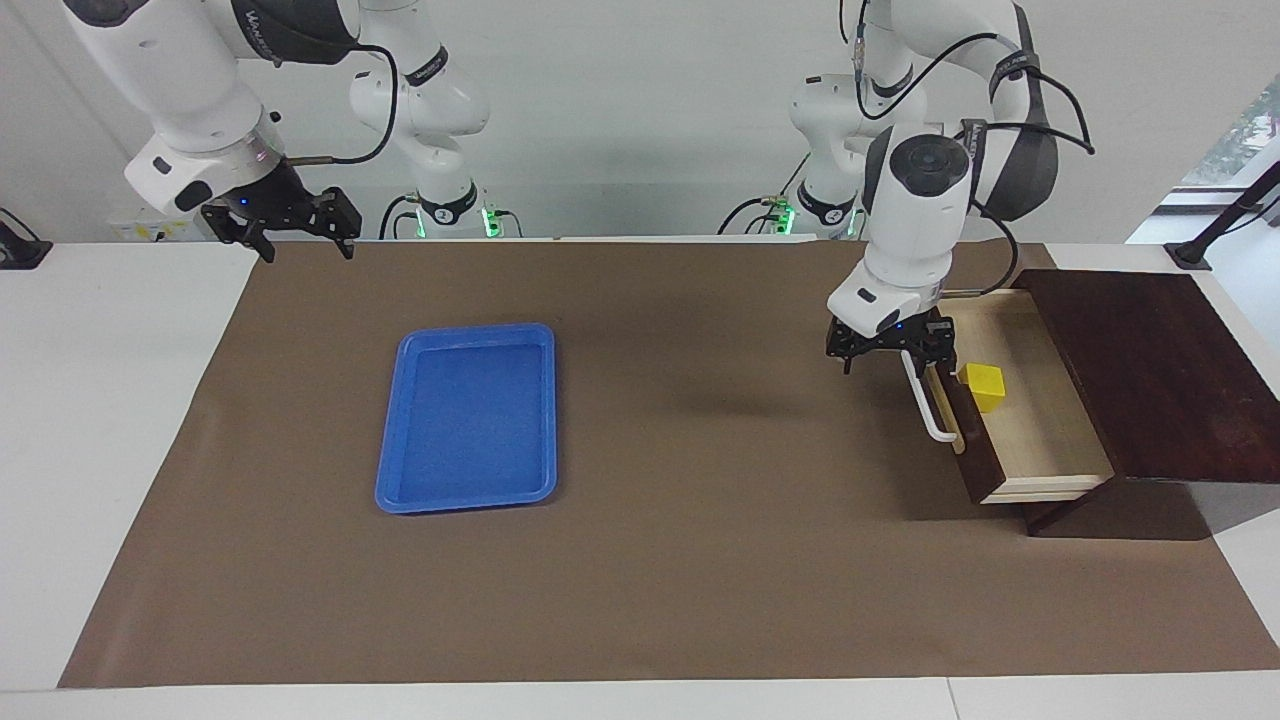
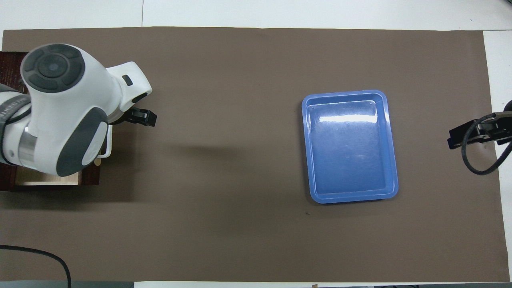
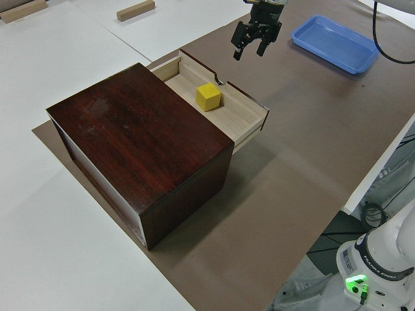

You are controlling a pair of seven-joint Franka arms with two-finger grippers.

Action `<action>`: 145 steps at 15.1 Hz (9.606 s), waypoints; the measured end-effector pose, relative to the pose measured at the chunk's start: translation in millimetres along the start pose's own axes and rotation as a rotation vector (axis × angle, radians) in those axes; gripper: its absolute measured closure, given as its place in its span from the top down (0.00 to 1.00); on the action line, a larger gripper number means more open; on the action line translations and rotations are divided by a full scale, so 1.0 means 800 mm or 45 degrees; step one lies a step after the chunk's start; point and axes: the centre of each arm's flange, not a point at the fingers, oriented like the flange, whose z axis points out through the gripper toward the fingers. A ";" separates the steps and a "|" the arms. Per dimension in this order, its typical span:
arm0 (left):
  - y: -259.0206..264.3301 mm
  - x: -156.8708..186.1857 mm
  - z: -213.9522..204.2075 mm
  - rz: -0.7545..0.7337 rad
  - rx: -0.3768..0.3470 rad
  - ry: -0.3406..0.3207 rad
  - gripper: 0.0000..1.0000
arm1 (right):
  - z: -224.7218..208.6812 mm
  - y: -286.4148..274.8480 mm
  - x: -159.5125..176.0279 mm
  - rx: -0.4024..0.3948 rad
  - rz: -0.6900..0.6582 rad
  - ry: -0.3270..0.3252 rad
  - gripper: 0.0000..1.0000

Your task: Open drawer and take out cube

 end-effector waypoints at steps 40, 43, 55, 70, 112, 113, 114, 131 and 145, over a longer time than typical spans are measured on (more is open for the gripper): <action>-0.225 -0.049 0.110 -2.030 -0.112 -0.184 1.00 | 0.000 0.000 0.000 0.000 0.000 0.000 1.00; -0.224 -0.049 0.112 -2.030 -0.111 -0.186 1.00 | 0.000 0.000 0.000 0.000 0.000 0.000 1.00; -0.227 -0.046 0.103 -2.033 -0.119 -0.172 0.55 | 0.000 0.004 0.000 0.001 0.008 0.000 1.00; -0.004 0.039 -0.073 -2.210 -0.089 -0.225 0.55 | 0.001 0.008 -0.001 0.003 0.016 -0.002 1.00; 0.197 0.031 -0.041 -2.302 -0.129 -0.207 0.55 | 0.226 -0.403 0.138 0.871 1.773 -0.640 1.00; 0.197 0.031 -0.041 -2.302 -0.129 -0.207 0.55 | 0.229 -0.413 0.146 0.884 1.780 -0.633 1.00; 0.197 0.031 -0.041 -2.302 -0.129 -0.208 0.55 | 0.231 -0.422 0.151 0.892 1.776 -0.629 1.00; 0.197 0.031 -0.041 -2.302 -0.129 -0.208 0.55 | 0.203 -0.480 0.144 0.925 1.741 -0.660 1.00; 0.200 0.027 -0.038 -2.294 -0.096 -0.221 0.55 | 0.202 -0.493 0.139 0.926 1.729 -0.653 0.70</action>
